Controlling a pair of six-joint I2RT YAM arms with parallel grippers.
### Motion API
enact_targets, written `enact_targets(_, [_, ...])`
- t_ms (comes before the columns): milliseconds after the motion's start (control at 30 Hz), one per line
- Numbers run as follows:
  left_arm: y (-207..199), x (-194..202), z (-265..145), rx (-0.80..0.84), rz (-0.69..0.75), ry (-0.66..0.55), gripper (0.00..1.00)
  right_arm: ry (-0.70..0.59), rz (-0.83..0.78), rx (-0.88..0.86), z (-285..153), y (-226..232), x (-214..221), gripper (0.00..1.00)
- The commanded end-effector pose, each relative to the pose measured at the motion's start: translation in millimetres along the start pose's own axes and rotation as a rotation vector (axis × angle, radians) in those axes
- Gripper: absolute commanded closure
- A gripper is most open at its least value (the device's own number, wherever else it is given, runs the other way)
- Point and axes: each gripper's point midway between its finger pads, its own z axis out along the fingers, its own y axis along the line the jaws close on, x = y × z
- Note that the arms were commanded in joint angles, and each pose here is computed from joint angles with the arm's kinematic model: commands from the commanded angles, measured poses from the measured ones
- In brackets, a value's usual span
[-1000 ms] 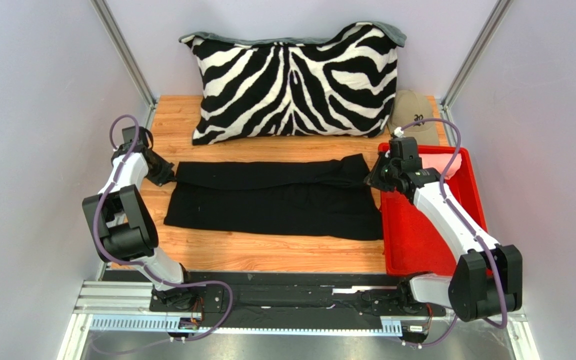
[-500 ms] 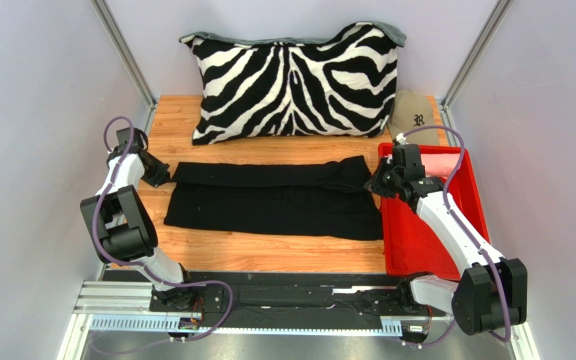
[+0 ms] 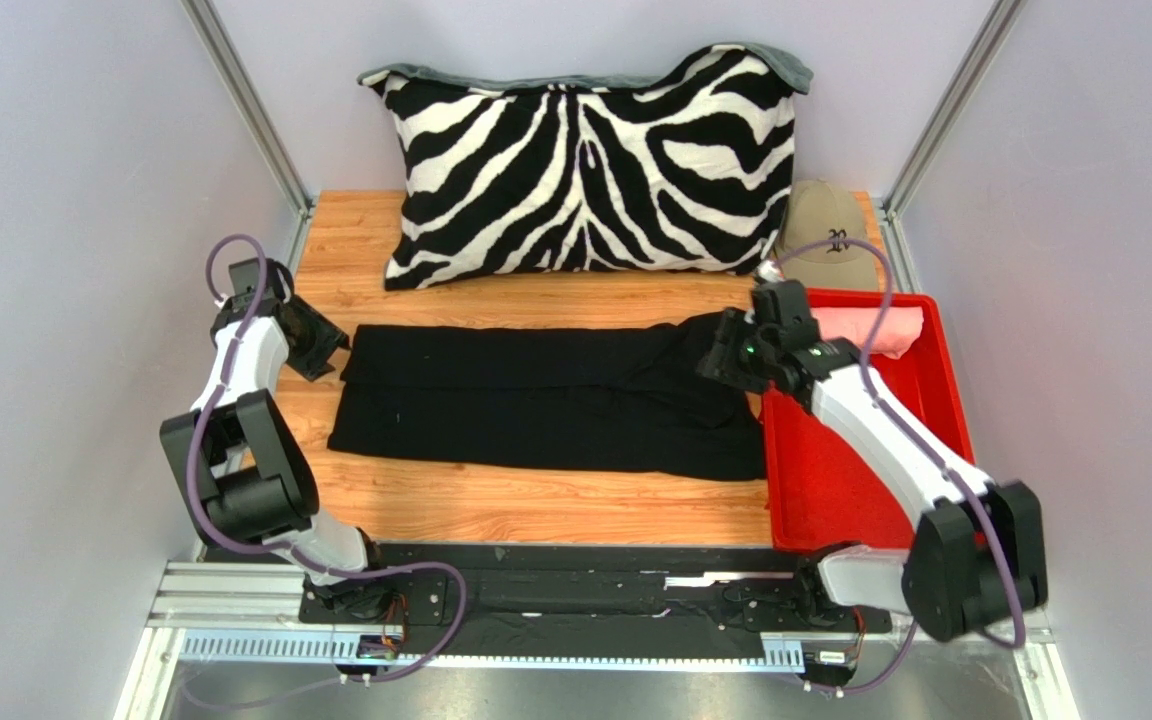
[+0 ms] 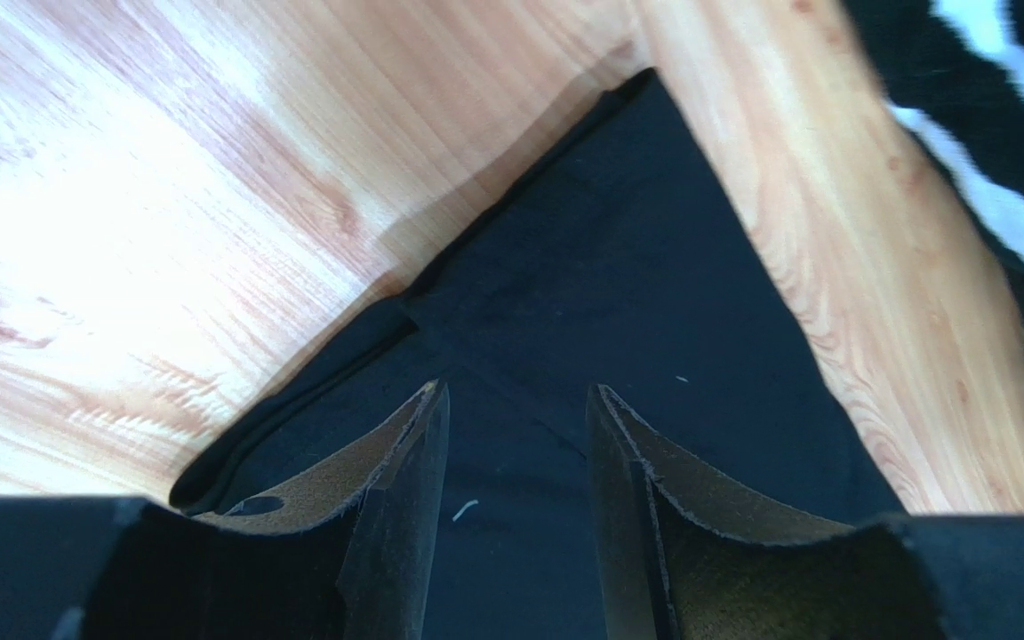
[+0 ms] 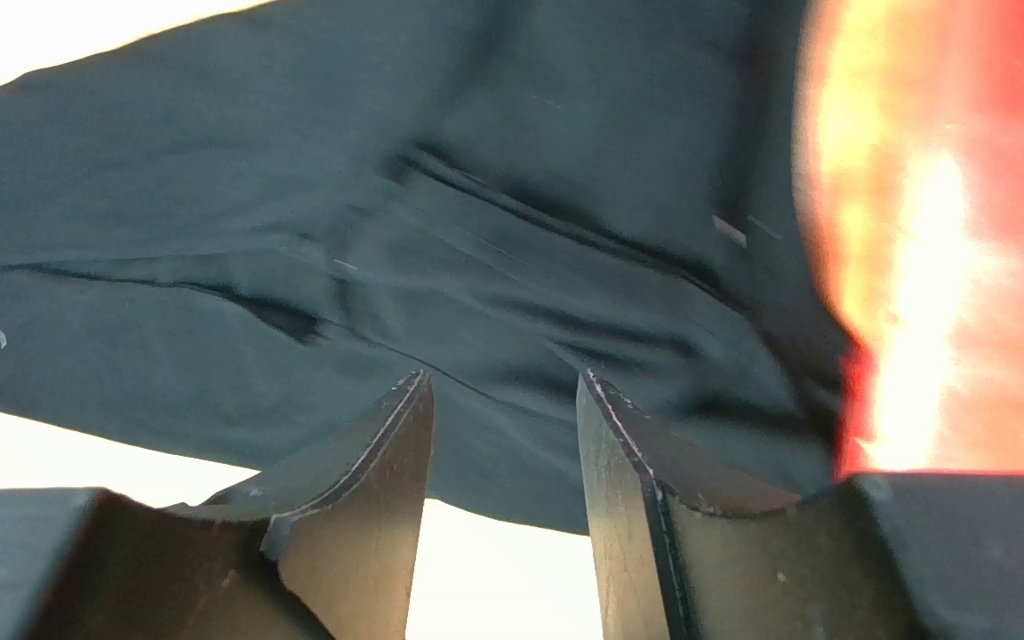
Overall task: Roll the t-shirts
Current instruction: Fold the T-shirt at the center of the board.
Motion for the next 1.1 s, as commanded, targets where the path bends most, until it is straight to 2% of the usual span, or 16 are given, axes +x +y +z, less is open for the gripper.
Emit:
enact_targets(0, [-9.4, -14.5, -28.1, 0.044, 0.042, -0.088, 0.50, -0.054, -0.098, -0.038, 31.3, 47.7, -31.3, 0.52])
enact_targets(67, [-19.7, -6.5, -31.5, 0.065, 0.079, -0.086, 0.50, -0.032, -0.137, 0.002, 57.2, 53.1, -28.6, 0.52])
enact_targets(100, [-22.7, -2.3, -33.4, 0.072, 0.095, -0.083, 0.51, -0.062, -0.149, 0.017, 61.6, 61.4, -42.8, 0.53])
enact_targets(200, [-36.8, 14.8, -36.0, 0.101, 0.145, -0.067, 0.51, -0.026, -0.198, 0.084, 87.3, 61.5, -35.7, 0.54])
enact_targets(367, [-57.8, 42.8, -37.2, 0.149, 0.222, -0.023, 0.53, -0.008, -0.229, 0.134, 106.1, 66.8, -27.9, 0.55])
enact_targets(567, [-65.0, 59.1, -35.6, 0.171, 0.258, 0.008, 0.54, 0.018, -0.250, 0.183, 114.3, 65.3, -10.5, 0.56])
enact_targets(667, [-64.7, 66.4, -33.8, 0.175, 0.267, 0.025, 0.55, 0.019, -0.249, 0.199, 115.6, 62.6, -8.8, 0.71])
enact_targets(700, [-63.0, 67.9, -33.1, 0.172, 0.268, 0.028, 0.55, 0.022, -0.249, 0.198, 114.9, 63.1, -8.0, 0.89])
enact_targets(767, [-62.1, 68.7, -33.6, 0.173, 0.268, 0.027, 0.55, 0.019, -0.250, 0.189, 109.5, 66.4, -8.4, 1.00])
enact_targets(1067, [-64.2, 75.4, -32.8, 0.189, 0.272, 0.039, 0.57, 0.027, -0.271, 0.114, 83.3, 89.0, 12.6, 1.00])
